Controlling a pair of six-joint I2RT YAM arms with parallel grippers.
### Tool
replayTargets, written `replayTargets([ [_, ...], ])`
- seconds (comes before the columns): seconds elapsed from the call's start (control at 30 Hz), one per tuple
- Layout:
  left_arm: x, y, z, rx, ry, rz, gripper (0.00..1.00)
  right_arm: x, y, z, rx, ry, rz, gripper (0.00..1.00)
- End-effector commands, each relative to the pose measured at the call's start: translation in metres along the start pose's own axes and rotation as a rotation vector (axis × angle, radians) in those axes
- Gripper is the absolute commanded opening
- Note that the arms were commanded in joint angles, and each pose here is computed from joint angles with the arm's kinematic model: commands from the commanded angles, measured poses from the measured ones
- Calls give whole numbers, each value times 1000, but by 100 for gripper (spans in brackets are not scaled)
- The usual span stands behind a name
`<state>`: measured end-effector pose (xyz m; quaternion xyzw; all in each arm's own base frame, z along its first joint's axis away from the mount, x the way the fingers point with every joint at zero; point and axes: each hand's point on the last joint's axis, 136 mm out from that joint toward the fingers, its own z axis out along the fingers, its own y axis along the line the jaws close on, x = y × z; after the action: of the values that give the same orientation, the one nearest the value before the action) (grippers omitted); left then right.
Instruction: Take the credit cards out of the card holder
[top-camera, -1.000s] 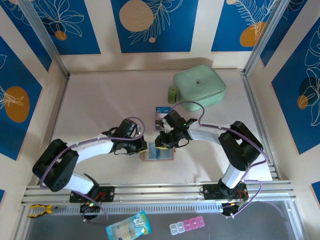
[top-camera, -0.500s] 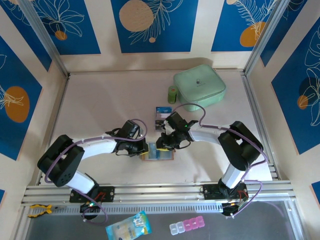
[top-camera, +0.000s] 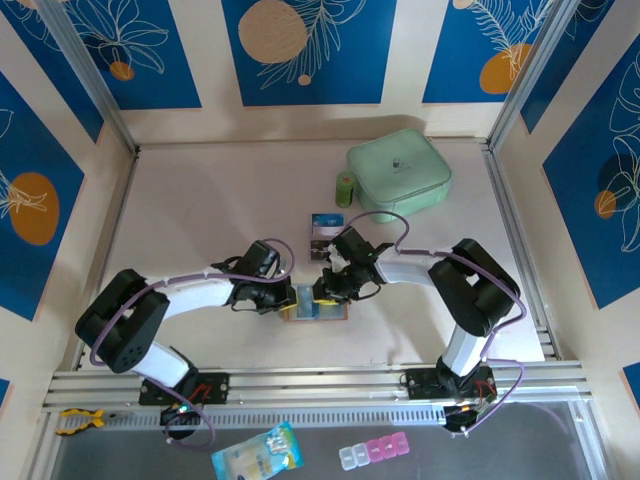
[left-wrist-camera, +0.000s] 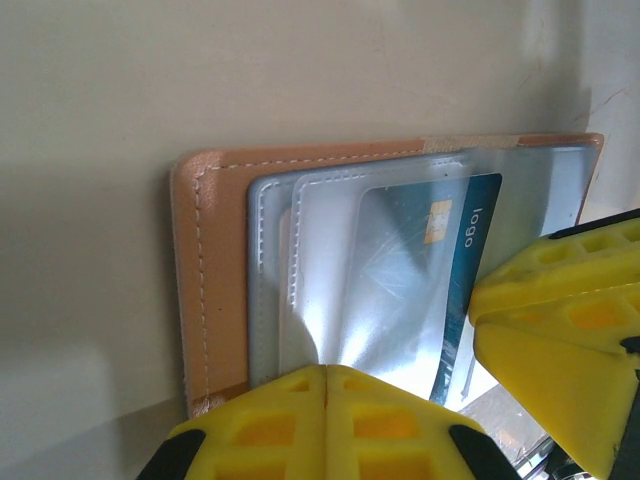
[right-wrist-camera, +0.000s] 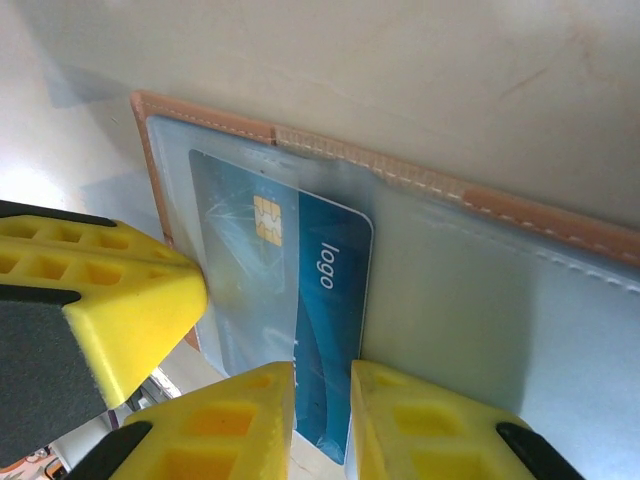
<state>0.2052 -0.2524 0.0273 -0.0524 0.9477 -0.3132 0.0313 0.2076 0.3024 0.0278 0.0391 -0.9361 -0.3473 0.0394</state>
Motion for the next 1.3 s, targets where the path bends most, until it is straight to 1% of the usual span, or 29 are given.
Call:
replayTargets([
  [0.0, 5, 9, 3, -46, 21, -17, 3, 5, -4, 3, -5, 30, 26, 23],
  [0.1, 5, 10, 3, -47, 22, -18, 3, 5, -5, 3, 1, 30, 28, 23],
  [0.17, 5, 10, 3, -48, 24, -18, 3, 5, -7, 2, 13, 26, 30, 25],
  [0.57, 6, 13, 3, -65, 27, -23, 2, 3, -7, 1, 25, 19, 28, 25],
  [1.03, 7, 13, 5, -70, 39, -26, 2, 3, 0, 4, -17, 33, 30, 27],
  [1.27, 8, 15, 6, -72, 41, -29, 2, 1, 11, -3, -79, 5, 18, 24],
])
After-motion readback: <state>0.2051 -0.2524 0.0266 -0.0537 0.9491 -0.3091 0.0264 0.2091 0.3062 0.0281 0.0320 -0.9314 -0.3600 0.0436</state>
